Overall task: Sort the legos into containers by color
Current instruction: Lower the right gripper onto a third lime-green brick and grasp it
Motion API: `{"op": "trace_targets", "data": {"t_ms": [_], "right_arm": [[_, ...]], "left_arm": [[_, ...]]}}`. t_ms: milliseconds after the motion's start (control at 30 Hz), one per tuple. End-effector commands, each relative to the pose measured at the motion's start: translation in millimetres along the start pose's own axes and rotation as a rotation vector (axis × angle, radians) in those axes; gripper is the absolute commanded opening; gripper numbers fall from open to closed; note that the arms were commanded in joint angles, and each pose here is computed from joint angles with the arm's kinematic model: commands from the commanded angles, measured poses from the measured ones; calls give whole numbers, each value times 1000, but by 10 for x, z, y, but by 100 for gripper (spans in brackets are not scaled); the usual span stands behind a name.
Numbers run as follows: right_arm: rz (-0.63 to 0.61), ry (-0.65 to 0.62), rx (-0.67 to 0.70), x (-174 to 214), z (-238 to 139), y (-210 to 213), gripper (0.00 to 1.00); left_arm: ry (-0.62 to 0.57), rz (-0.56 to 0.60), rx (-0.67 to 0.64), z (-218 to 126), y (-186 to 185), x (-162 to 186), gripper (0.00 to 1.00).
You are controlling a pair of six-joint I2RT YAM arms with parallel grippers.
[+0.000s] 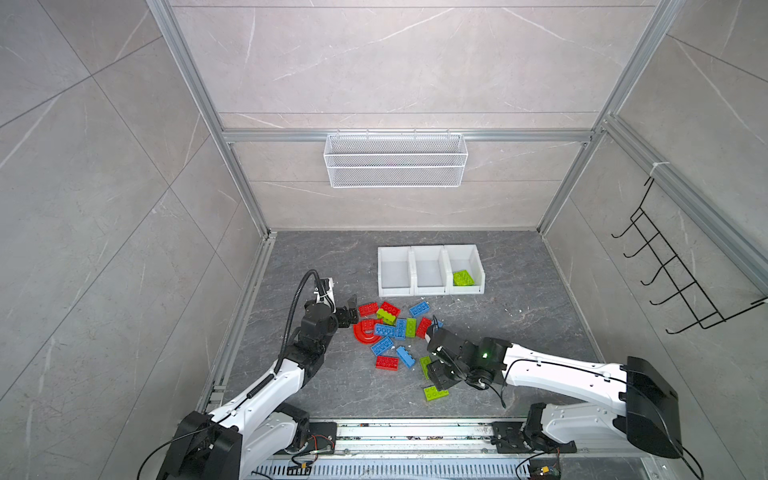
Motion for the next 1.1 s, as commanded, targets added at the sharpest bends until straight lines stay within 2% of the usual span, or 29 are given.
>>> {"op": "trace_targets", "data": {"t_ms": [0,200,533,1067], "right_arm": [[35,-40,23,-43,121,37,64],[29,-15,19,-82,315,154,64],[31,-7,101,-87,475,105,62],[23,2,116,-72,591,101,49]], "left_arm": [[-59,-22,14,-6,-15,-137,100],[-64,-18,0,-15,2,-146,100],[-65,-16,-15,-26,19,-160,100],[-65,-18,-25,-33,33,-156,100]]}}
Point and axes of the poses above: each gripper's point midway between its finger pads, its own z axis out along the fingers, its own y axis along the line the jaws close on, x = y × z, the point moved 6 cm from there along -z, back along the fingers, and after that the axes turned 7 degrees about z, right-handed, at the moved point
